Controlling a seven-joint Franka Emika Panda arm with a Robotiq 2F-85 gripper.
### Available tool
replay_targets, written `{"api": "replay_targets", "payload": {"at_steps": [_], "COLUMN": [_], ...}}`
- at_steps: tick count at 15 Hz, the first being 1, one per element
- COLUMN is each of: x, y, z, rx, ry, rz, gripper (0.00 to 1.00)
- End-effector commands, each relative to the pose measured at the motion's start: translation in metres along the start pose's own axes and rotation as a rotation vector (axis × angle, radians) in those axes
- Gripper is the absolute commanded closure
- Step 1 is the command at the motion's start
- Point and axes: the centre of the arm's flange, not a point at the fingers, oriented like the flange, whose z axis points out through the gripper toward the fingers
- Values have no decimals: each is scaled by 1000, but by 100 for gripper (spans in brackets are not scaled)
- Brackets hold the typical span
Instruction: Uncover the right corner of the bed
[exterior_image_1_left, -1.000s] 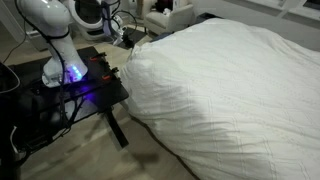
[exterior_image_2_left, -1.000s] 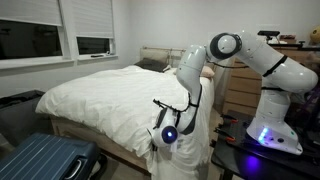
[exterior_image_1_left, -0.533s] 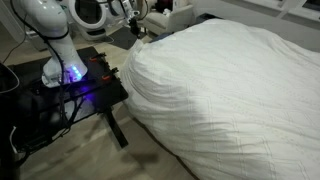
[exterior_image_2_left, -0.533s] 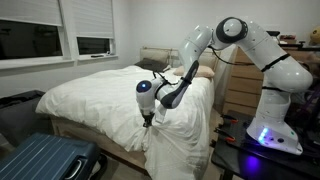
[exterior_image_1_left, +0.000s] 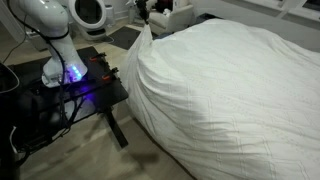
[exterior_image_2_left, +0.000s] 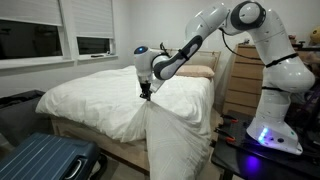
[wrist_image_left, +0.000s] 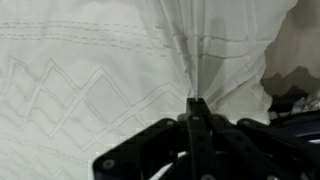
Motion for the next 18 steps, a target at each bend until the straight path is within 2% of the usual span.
{"api": "replay_targets", "payload": {"at_steps": [1, 8, 15, 18], "x": [24, 65, 94, 103], "y": [80, 250, 418, 490], "z": [-50, -64, -70, -69], "rx": [-76, -223, -319, -402], "ry": [66, 151, 213, 250], "rz": [117, 402, 634, 743], "gripper": [100, 100, 100, 100]}}
